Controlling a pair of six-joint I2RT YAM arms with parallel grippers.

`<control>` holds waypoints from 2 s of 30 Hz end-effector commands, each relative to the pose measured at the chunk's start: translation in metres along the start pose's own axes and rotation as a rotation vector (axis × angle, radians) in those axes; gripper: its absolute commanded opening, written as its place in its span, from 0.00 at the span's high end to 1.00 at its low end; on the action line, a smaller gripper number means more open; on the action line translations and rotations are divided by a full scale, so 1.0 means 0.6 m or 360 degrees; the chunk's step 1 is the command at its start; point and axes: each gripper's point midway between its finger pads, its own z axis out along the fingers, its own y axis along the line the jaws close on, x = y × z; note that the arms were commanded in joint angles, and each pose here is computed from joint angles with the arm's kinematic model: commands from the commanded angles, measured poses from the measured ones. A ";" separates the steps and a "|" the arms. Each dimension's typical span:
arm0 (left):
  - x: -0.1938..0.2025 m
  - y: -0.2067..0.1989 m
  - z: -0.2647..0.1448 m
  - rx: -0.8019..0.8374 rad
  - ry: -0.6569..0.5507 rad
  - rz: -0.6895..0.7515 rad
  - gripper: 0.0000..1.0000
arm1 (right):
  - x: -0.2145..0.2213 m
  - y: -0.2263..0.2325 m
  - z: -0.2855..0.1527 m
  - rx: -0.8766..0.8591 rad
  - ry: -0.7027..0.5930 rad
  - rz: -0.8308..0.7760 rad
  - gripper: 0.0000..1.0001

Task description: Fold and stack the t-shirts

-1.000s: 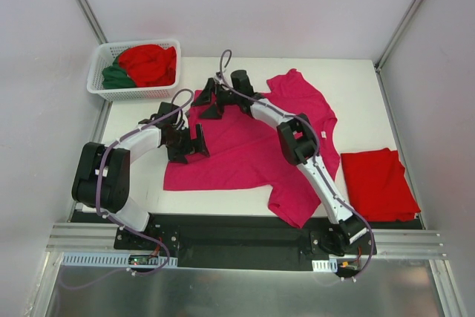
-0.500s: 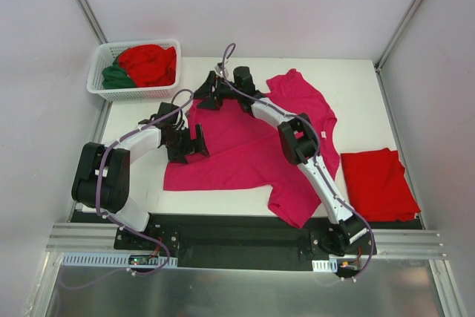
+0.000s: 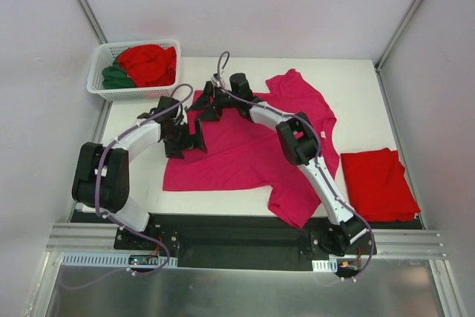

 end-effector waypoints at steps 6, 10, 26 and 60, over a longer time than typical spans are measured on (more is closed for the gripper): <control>-0.162 -0.054 -0.113 0.0038 -0.0356 0.0114 0.01 | 0.027 0.023 -0.051 0.0206 0.0113 -0.0166 0.04; -0.217 -0.073 -0.165 0.0078 -0.0525 0.0145 0.01 | 0.056 0.002 -0.077 0.0370 0.0184 -0.0225 0.04; -0.288 -0.084 -0.190 0.0178 -0.0609 0.0103 0.01 | 0.149 0.077 -0.129 0.0616 0.0436 -0.0576 0.04; -0.321 -0.026 0.047 0.0275 -0.0259 -0.0046 0.62 | 0.345 0.037 -0.316 0.1410 0.0868 -0.0757 0.04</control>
